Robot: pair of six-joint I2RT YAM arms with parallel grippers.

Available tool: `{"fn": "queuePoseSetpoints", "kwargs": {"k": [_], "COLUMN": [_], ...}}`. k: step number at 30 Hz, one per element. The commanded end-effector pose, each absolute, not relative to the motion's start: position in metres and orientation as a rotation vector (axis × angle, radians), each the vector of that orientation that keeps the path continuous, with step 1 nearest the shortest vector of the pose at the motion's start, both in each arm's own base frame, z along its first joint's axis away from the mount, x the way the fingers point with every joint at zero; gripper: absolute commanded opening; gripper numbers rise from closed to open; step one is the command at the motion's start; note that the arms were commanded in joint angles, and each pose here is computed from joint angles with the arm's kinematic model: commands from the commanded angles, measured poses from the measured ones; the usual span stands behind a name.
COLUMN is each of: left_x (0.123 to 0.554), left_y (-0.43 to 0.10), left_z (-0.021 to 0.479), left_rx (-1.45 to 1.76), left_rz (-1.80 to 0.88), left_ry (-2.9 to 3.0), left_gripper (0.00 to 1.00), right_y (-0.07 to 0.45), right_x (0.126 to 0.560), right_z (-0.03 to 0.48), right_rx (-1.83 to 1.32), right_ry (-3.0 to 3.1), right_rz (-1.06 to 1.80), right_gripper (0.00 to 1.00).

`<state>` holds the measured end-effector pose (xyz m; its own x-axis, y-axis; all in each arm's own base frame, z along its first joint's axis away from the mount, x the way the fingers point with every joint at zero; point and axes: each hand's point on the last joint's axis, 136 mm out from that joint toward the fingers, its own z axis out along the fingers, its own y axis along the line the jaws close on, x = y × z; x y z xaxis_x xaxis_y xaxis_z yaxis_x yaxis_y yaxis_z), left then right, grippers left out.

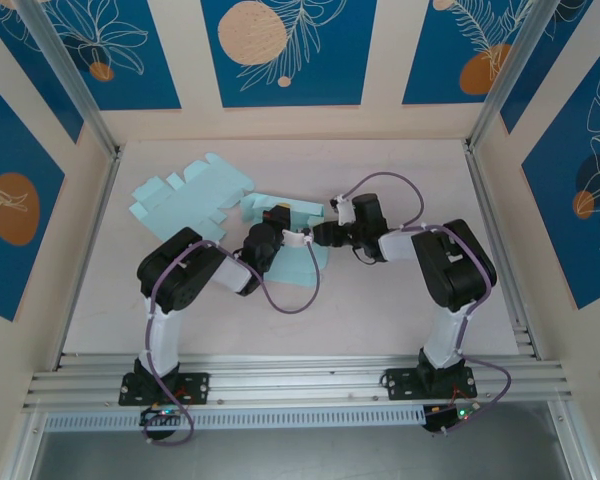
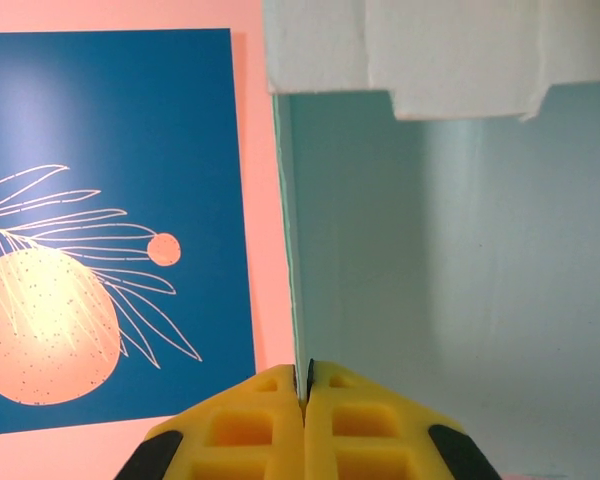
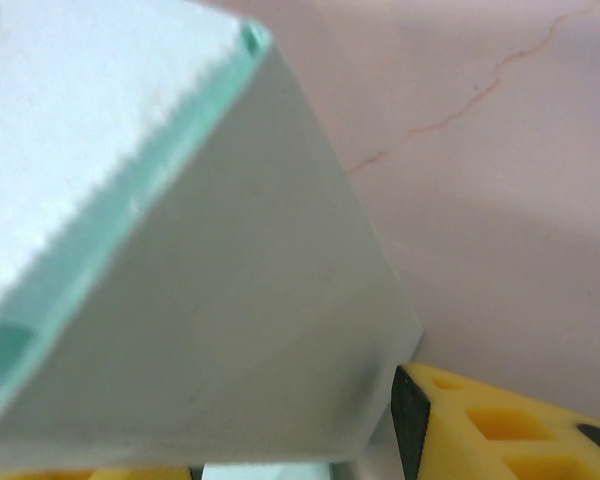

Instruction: Fold the paper box

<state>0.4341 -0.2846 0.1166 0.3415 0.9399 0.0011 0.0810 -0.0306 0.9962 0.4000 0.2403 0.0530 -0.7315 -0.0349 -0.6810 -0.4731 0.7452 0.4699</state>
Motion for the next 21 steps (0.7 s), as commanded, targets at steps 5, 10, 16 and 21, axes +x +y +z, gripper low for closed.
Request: {"fn": "queuePoseSetpoints", "kwargs": {"k": [5, 10, 16, 21], "left_x": [0.427, 0.427, 0.424, 0.42], "left_y": [-0.289, -0.292, -0.293, -0.297], "left_z": [0.081, 0.082, 0.084, 0.088], "left_rx": [1.567, 1.568, 1.569, 1.557], "left_rz": [0.887, 0.882, 0.873, 0.856], "left_ry": [0.991, 0.986, 0.982, 0.984], "left_gripper": [0.0, 0.0, 0.0, 0.0], "right_y": [0.246, 0.243, 0.238, 0.237], "right_x": [0.425, 0.427, 0.428, 0.428], "right_z": [0.07, 0.063, 0.055, 0.053], "right_rx": [-0.369, -0.338, -0.283, -0.27], "right_ry": [2.177, 2.195, 2.199, 2.196], "right_rz": [0.749, 0.705, 0.623, 0.549], "right_gripper": [0.52, 0.51, 0.32, 0.21]}}
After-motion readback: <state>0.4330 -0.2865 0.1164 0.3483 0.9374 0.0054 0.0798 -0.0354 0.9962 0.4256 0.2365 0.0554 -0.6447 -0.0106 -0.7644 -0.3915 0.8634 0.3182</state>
